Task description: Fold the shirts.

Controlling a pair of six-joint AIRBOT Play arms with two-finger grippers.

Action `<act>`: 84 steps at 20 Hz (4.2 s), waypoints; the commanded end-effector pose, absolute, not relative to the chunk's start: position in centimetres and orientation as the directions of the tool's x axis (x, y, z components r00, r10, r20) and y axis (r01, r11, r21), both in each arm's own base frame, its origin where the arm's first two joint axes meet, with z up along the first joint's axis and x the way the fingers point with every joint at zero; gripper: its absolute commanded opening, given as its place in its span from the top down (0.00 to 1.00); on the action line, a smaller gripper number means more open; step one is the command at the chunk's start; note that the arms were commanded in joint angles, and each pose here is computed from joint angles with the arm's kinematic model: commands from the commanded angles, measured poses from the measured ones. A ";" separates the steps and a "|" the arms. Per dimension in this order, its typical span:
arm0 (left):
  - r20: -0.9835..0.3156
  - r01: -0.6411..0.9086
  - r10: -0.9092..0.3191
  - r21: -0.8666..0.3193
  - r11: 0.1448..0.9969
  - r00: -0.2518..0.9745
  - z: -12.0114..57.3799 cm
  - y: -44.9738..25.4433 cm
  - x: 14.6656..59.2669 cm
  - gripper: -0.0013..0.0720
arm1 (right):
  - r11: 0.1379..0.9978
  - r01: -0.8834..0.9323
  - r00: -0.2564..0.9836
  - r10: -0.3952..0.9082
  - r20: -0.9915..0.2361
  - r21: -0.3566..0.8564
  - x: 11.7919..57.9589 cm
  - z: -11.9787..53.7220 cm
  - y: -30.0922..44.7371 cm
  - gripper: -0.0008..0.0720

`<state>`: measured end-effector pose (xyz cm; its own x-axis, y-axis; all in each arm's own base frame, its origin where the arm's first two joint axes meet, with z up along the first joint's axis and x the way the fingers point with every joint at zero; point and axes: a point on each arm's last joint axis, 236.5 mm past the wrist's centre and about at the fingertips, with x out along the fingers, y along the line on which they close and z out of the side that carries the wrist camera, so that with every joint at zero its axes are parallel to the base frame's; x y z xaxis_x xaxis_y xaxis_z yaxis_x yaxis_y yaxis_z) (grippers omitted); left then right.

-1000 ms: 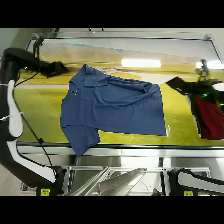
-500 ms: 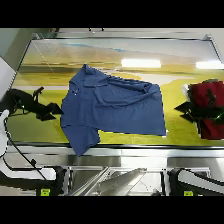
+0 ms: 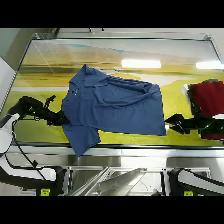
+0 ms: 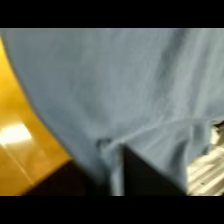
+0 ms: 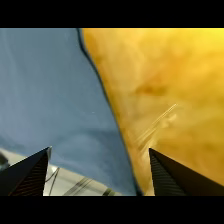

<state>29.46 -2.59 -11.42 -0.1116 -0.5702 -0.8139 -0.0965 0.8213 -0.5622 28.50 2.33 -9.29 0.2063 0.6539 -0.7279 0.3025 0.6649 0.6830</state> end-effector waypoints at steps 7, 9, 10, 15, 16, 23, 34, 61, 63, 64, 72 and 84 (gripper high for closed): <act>-0.782 -0.038 -0.615 -0.615 0.788 -0.100 -9.4 -3.9 30.8 0.94 | 0.715 0.203 0.016 0.680 -0.733 0.669 26.2 -11.7 8.0 0.06; -0.770 -0.038 -0.627 -0.628 0.778 -0.118 -9.0 -4.2 30.4 0.97 | 0.704 0.133 -0.009 0.704 -0.710 0.697 25.9 -10.9 9.2 0.76; -0.769 -0.033 -0.629 -0.630 0.776 -0.119 -8.6 -4.2 30.3 0.97 | 0.696 0.126 -0.002 0.712 -0.702 0.706 26.2 -10.4 9.4 0.92; -0.630 0.198 -0.770 -0.746 0.636 0.103 3.6 -8.1 32.7 0.97 | 0.639 -0.156 0.185 0.768 -0.613 0.754 31.0 2.5 10.4 0.97; -0.581 0.291 -0.797 -0.743 0.602 0.165 8.4 -8.9 33.0 0.97 | 0.632 -0.266 0.267 0.774 -0.574 0.728 32.0 7.7 10.7 0.97; -0.209 0.536 -0.506 0.122 0.835 0.837 43.6 -8.8 25.1 0.97 | 0.897 -0.436 0.900 0.433 -0.055 -0.067 23.7 44.9 9.1 0.97; -0.309 0.569 -0.531 0.041 0.821 0.789 40.4 -7.4 30.0 0.97 | 0.852 -0.523 0.833 0.521 -0.185 0.042 28.7 41.8 7.2 0.97; -0.876 0.354 -0.452 -0.374 0.857 0.167 -3.1 -4.9 52.6 0.97 | 0.776 -0.110 0.377 0.611 -0.696 0.621 50.4 -5.5 1.7 0.97; -0.904 0.329 -0.403 -0.341 0.881 0.143 -4.5 -4.3 52.0 0.97 | 0.806 -0.095 0.377 0.572 -0.728 0.584 50.5 -6.3 1.1 0.97; -0.918 0.317 -0.374 -0.317 0.894 0.135 -5.2 -4.0 51.9 0.97 | 0.815 -0.086 0.378 0.558 -0.738 0.572 50.6 -6.6 1.0 0.97; -0.920 0.326 -0.356 -0.290 0.900 0.164 -6.2 -6.0 52.7 0.97 | 0.832 -0.134 0.359 0.547 -0.756 0.539 50.9 -7.0 3.4 0.97; -0.971 0.153 -0.232 -0.222 0.963 0.050 -2.8 -1.0 49.4 0.03 | 0.954 0.051 0.298 0.269 -0.916 0.297 47.3 -4.6 -3.4 0.54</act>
